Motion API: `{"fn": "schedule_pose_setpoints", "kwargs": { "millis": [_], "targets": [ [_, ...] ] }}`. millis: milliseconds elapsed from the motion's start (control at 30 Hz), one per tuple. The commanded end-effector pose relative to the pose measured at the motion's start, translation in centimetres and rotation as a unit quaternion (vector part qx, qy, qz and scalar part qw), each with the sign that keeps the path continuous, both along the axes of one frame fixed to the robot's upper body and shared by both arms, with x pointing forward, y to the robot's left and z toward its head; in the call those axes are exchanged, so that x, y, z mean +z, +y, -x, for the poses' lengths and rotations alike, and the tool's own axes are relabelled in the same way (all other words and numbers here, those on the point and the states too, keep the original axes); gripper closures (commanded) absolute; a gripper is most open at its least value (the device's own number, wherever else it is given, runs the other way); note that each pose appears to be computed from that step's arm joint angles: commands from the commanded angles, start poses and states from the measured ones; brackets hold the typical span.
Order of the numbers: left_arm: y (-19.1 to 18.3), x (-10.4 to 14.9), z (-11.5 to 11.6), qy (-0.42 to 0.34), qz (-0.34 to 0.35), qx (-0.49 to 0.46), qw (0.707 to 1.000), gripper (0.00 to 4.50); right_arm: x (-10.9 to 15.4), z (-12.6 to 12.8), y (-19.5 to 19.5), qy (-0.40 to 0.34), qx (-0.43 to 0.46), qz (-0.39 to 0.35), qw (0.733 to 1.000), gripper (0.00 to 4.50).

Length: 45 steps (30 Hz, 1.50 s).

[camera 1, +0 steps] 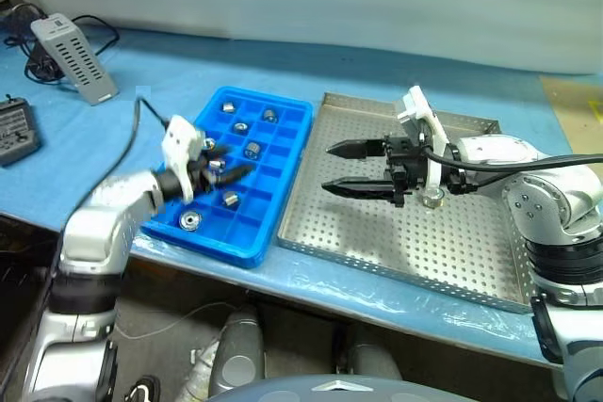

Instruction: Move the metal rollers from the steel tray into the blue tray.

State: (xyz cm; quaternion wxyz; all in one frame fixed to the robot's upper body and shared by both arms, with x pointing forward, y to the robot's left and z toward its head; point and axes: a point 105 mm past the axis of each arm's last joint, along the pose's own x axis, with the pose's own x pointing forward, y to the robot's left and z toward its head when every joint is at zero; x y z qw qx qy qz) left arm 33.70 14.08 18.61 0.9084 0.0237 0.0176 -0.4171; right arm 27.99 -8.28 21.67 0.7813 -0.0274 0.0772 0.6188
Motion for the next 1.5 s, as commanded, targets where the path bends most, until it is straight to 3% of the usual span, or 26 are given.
{"fn": "schedule_pose_setpoints", "kwargs": {
  "millis": [33,167,333,467,700,1033,1500],
  "targets": [
    [-3.0,0.8,-0.5,-0.003,0.012,-0.04,0.999,0.86,0.6,-2.0,-0.6,-0.03,-0.072,-0.023,0.997,0.59],
    [-6.8,0.3,-1.7,0.002,0.008,-0.079,0.997,0.86,-2.3,-3.7,-2.9,-0.036,-0.127,-0.015,0.991,0.59],
    [-10.2,0.5,-2.4,0.001,0.007,-0.119,0.993,0.86,-4.2,-5.2,-3.8,-0.058,-0.197,-0.015,0.979,0.59],
    [-10.3,1.4,-2.3,-0.005,0.016,-0.134,0.991,0.86,-7.0,-6.8,-3.4,-0.063,-0.257,-0.004,0.964,0.59],
    [-8.5,1.8,-2.3,-0.002,0.018,-0.124,0.992,0.86,-9.0,-9.6,-2.1,-0.064,-0.312,-0.011,0.948,0.59],
    [-6.8,1.5,-2.2,0.002,0.019,-0.091,0.996,0.86,-8.7,-12.5,-3.5,-0.083,-0.378,-0.031,0.922,0.59],
    [-7.8,0.5,-1.3,0.021,0.025,-0.097,0.995,0.86,-10.3,-14.6,-0.3,-0.057,-0.441,-0.034,0.895,0.59]
  ]
}}
